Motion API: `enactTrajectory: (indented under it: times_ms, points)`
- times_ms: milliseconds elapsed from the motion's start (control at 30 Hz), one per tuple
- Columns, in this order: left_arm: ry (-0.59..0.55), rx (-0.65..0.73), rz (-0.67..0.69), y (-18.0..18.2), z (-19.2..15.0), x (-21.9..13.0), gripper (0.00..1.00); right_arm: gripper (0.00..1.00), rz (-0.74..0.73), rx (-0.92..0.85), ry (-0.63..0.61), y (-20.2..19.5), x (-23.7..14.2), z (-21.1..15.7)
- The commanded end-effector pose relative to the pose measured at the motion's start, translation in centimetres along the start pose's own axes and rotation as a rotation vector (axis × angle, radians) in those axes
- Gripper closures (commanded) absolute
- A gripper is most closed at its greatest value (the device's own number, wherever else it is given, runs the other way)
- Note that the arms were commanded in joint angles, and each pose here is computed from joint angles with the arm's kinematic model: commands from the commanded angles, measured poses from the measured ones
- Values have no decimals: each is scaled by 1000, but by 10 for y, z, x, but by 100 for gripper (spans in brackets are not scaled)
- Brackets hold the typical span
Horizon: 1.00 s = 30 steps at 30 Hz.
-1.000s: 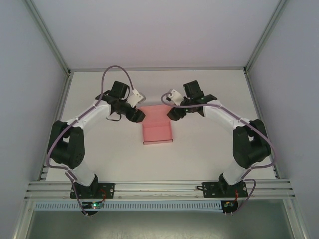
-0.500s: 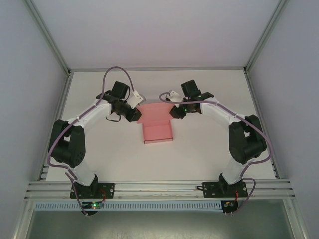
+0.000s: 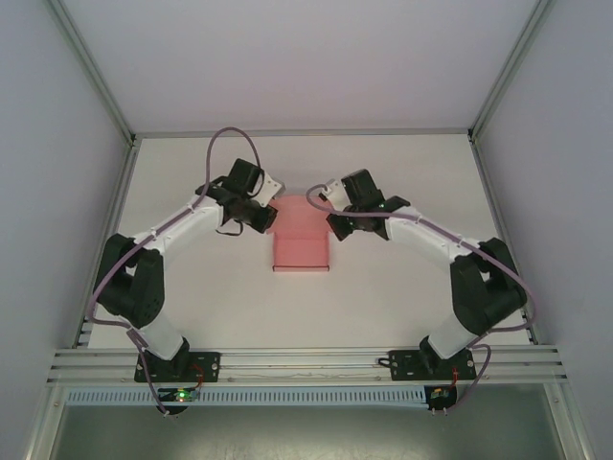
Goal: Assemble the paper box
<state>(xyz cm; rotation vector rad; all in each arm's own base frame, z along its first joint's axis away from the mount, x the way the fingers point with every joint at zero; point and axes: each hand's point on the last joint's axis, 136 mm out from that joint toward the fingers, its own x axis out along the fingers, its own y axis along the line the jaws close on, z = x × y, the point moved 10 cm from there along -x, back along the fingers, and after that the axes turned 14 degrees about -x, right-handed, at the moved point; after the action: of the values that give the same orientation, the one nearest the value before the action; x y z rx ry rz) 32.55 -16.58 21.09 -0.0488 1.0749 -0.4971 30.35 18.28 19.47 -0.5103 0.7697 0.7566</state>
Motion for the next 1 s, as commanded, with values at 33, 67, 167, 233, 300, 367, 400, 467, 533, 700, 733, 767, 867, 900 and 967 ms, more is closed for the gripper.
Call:
enactTrajectory:
  times_ms: [33,67,167,233,300,367,400,467,533,700,733,767,867,900,967]
  points:
    - [-200,-228,204,-9,9,-23,100,100,-204,242,-187,-2,-12,13]
    - [-262,-271,263,-12,8,-25,100,100,-236,281,-207,0,-14,16]
    - [-382,-379,293,-18,6,-23,100,98,-329,385,-296,6,-15,18]
    - [-425,-442,299,-21,4,-19,100,99,-324,482,-376,8,-11,16]
    - [-475,-477,326,-26,5,-14,100,100,-319,588,-450,11,-9,13]
    - [-507,-497,335,-33,6,-9,100,100,-330,643,-513,18,-6,13]
    - [-518,-504,326,-37,7,-6,100,100,-333,652,-528,21,-5,14]
    - [-544,-534,317,-42,6,-1,100,100,-338,682,-548,26,-2,17]
    - [-580,-549,301,-44,4,2,100,100,-337,717,-572,30,1,17]
    - [-600,-577,278,-46,-1,10,100,100,-323,764,-648,32,4,14]
    - [-590,-572,274,-46,-3,12,100,100,-329,742,-642,33,5,15]
    - [-583,-563,277,-47,-5,14,100,100,-329,718,-630,33,5,16]
    - [-582,-551,288,-43,-12,19,100,100,-323,673,-609,35,9,13]
    - [-581,-545,282,-44,-14,20,100,100,-323,664,-605,36,10,11]
    - [-563,-534,283,-42,-17,22,100,100,-314,624,-583,38,14,8]
